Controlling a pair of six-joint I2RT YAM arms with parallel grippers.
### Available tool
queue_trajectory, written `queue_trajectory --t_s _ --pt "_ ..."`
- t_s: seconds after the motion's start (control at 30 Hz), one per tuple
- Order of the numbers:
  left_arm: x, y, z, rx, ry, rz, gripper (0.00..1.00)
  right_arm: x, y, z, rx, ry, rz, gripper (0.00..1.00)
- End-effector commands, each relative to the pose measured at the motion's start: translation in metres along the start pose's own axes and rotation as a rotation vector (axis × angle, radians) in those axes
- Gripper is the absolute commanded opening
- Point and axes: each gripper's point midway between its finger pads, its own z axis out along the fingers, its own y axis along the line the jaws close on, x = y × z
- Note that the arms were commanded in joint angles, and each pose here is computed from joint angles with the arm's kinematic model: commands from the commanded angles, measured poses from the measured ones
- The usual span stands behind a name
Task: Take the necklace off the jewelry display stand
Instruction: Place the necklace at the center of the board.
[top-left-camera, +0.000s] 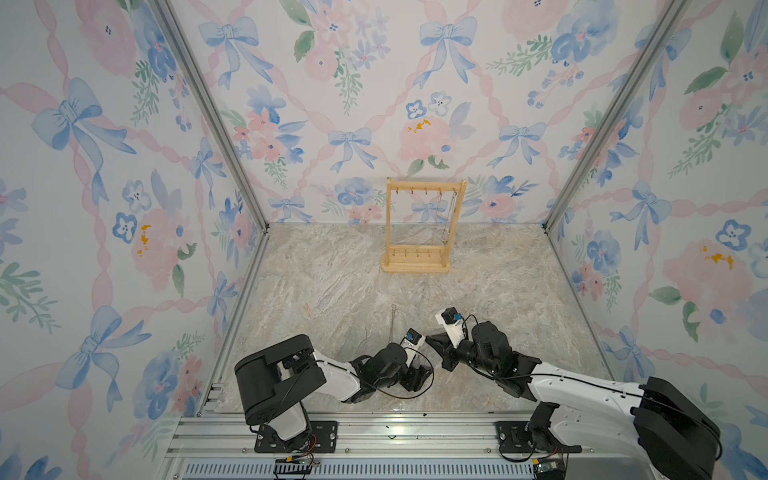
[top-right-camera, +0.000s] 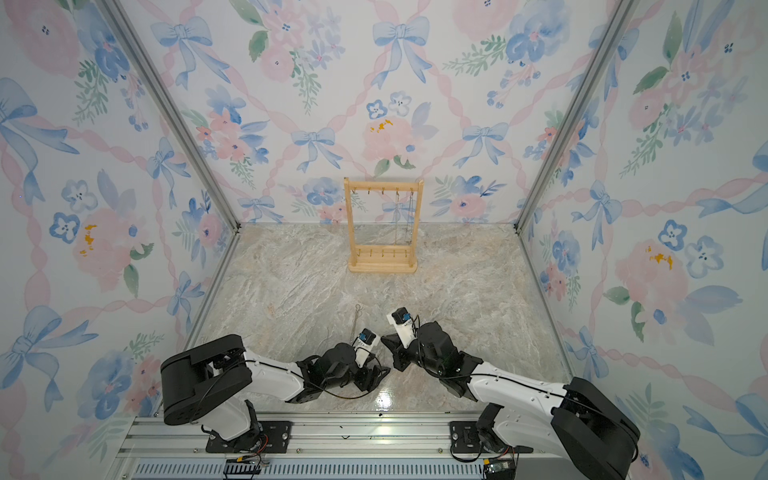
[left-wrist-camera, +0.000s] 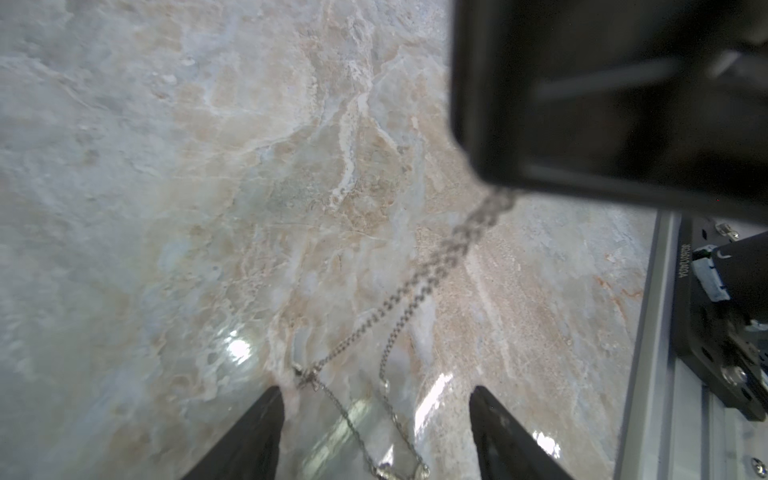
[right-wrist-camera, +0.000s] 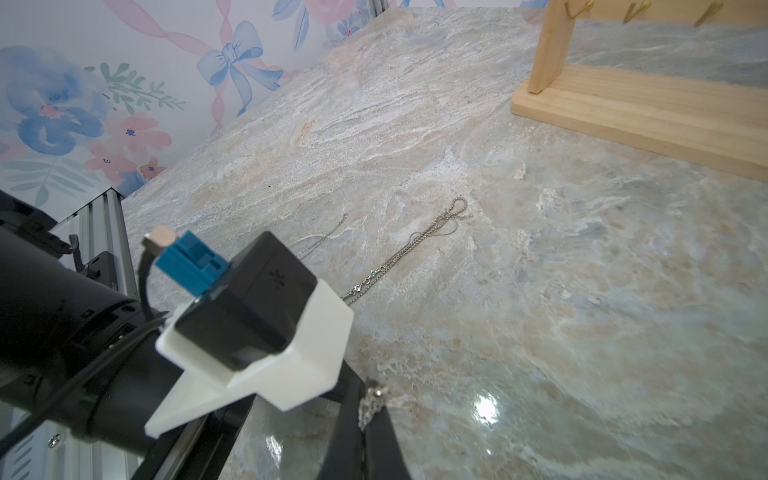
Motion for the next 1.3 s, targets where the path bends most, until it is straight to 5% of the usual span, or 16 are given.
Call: queue_trajectory --t_s 0.0,0.3,0.63,1.27 --pt "0.013 0.002 -0.009 -0.016 0.036 0.030 0.70 -0.006 0.005 0.003 -0.013 -0.002 -0.011 0.00" --pt "-0.009 -0.009 -0.030 -0.017 -0.072 0.057 0.50 0.001 -0.003 0.014 0.015 0.038 0.002 0.00" --pt "-0.004 -0.022 -0.019 0.034 -0.027 0.062 0.07 0.006 -0.012 0.024 0.036 0.074 0.037 0.00" --pt "0.014 -0.018 0.003 0.014 0.052 0.047 0.00 0.012 -0.019 0.030 0.047 0.100 0.049 0.00"
